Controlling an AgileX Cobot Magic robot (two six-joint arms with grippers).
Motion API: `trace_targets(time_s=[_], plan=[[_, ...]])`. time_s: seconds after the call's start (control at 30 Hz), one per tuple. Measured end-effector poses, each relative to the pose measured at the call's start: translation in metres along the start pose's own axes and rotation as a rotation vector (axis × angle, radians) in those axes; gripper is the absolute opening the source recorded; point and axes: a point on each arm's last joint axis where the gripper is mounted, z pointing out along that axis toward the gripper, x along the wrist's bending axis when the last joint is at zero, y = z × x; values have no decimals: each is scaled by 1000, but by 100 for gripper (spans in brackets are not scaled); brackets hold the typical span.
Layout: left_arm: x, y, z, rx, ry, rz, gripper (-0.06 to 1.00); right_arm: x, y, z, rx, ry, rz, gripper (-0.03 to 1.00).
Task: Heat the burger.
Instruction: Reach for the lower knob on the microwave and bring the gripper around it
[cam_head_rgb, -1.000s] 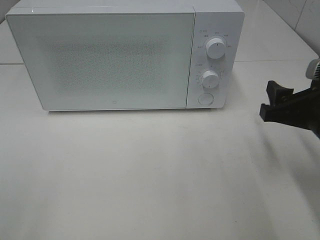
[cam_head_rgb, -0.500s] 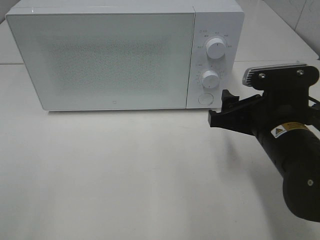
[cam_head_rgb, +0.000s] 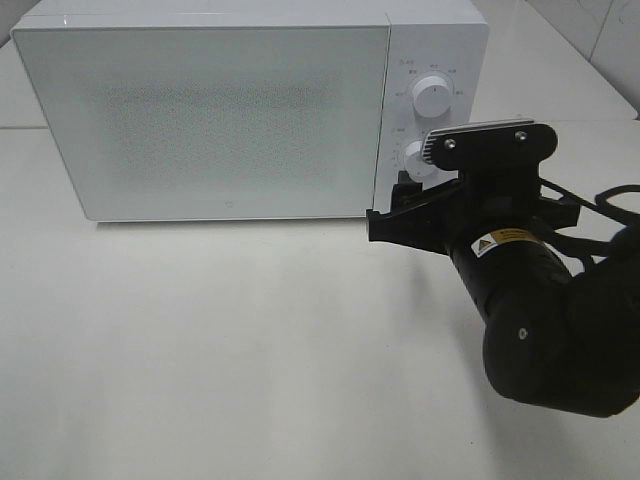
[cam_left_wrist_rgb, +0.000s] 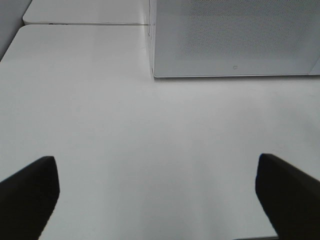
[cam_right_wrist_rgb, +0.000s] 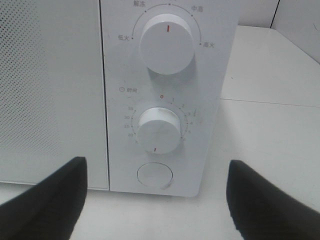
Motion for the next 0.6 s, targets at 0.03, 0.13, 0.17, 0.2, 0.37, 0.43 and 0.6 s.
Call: trace_targets(time_s=[0.03,0.13,0.17,0.2,0.37,0.43,0.6], plan=[[0,0,0,0,0,0,99,2,-1,2,0,0,0,75],[0,0,0,0,0,0,99,6,0,7,-5,0,5,75],[0,0,0,0,0,0,99,6,0,7,-5,0,5,75],[0,0,0,0,0,0,99,8,-1,12,-9,-3,6,75],[0,0,0,0,0,0,99,11,2,22,-21,-10,17,77],[0,0,0,0,0,0,99,11,4,30,-28,-12,29,77],[0,0,0,0,0,0,99,12,6,37,-39,-14,36,77]])
